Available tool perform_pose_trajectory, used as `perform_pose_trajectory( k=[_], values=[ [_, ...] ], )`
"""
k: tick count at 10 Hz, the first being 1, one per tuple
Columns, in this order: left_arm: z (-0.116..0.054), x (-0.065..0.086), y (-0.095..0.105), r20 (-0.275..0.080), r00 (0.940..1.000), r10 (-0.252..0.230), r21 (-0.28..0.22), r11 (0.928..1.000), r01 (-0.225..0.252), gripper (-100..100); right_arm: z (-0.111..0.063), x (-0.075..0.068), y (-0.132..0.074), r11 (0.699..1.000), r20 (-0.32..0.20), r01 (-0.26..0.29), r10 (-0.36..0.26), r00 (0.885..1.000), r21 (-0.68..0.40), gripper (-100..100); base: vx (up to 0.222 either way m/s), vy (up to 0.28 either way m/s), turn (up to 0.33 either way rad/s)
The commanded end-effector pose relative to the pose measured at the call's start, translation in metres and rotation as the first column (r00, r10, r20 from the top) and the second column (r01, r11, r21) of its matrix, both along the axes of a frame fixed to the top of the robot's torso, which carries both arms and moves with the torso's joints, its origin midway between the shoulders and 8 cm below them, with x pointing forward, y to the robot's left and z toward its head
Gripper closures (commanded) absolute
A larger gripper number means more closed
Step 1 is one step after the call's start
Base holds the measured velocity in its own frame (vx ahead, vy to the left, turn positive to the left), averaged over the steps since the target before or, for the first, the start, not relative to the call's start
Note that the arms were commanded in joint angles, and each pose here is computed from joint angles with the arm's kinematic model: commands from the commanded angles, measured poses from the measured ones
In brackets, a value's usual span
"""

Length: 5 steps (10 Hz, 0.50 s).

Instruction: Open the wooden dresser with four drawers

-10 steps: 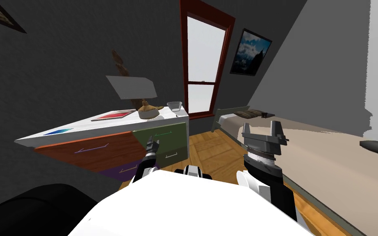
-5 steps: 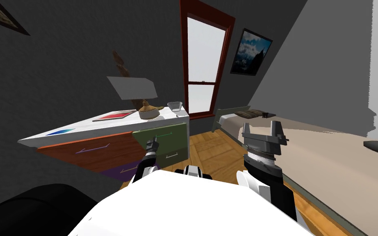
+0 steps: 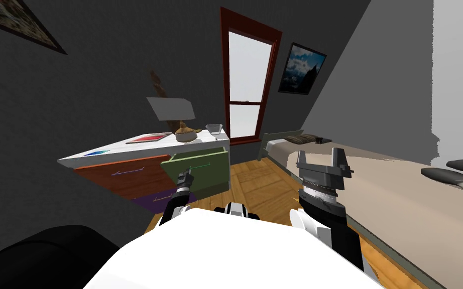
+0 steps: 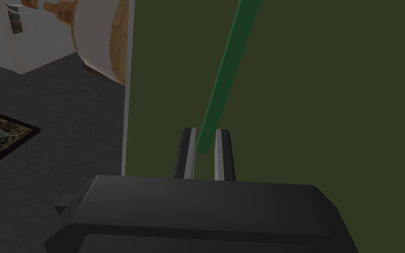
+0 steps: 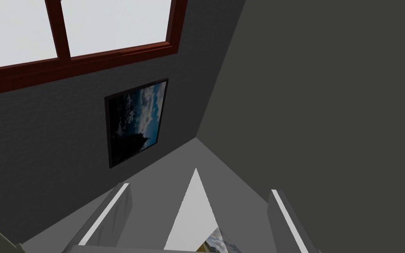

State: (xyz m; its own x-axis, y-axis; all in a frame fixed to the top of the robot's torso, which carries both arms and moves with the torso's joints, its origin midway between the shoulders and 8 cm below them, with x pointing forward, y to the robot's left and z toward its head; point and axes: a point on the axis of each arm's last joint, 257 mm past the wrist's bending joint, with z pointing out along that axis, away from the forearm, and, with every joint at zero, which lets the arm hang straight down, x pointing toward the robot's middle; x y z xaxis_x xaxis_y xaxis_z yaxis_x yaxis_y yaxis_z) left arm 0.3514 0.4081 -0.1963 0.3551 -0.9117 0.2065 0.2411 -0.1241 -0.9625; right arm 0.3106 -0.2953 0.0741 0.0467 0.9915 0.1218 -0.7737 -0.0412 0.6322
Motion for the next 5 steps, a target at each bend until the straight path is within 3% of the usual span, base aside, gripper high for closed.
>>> perform_pose_trajectory(
  k=[1,4,5],
  values=[
    [-0.0009,-0.0023,-0.0024,-0.004,1.0000,-0.005,-0.002,1.0000,0.005,100,0.0000,0.0000,0.0000,1.000,0.000,0.000,0.000,1.000,0.000,0,-0.190,-0.086,0.017],
    [0.0017,-0.0044,-0.0030,-0.001,1.0000,-0.007,0.001,1.0000,0.007,100,0.0000,0.0000,0.0000,1.000,0.000,0.000,0.000,1.000,0.000,0,-0.155,-0.057,0.000],
    [0.0051,-0.0083,-0.0020,-0.006,1.0000,-0.005,-0.001,1.0000,0.005,-100,0.0000,0.0000,0.0000,1.000,0.000,0.000,0.000,1.000,0.000,0,-0.013,-0.012,-0.008]
  ],
)
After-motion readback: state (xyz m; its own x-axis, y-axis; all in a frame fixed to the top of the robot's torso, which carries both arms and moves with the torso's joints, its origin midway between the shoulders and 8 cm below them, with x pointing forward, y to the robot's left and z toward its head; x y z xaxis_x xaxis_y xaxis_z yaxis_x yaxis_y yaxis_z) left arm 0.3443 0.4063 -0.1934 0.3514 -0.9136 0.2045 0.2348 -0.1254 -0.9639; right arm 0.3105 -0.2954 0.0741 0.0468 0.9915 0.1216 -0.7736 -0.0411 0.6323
